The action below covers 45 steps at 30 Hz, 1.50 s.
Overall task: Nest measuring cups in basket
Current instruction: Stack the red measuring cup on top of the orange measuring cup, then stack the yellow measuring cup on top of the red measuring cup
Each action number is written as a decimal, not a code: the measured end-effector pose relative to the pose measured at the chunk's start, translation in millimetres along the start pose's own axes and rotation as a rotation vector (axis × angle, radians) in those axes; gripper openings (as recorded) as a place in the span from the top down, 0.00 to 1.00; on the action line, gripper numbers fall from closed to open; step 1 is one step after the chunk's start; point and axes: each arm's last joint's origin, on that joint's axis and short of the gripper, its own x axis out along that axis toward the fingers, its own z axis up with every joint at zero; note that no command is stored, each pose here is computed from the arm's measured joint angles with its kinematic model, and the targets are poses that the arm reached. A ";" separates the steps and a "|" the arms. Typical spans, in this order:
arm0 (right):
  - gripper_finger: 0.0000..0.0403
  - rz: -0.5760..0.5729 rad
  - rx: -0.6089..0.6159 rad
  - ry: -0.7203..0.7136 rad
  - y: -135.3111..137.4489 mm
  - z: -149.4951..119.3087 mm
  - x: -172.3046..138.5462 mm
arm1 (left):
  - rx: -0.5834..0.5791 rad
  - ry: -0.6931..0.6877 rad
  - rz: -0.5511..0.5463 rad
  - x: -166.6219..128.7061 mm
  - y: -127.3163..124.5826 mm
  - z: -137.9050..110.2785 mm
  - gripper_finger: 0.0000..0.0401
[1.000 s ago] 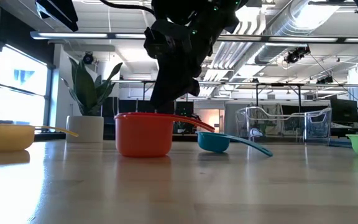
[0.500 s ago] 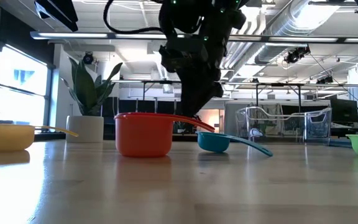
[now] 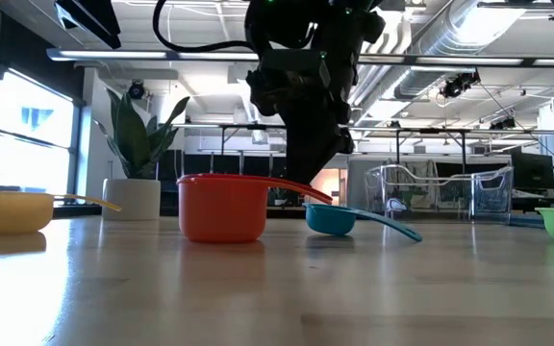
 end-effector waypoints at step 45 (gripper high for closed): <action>0.82 0.006 0.014 -0.260 32.9 48.6 -98.6 | -0.408 0.229 0.050 33.0 -2.1 -50.9 0.68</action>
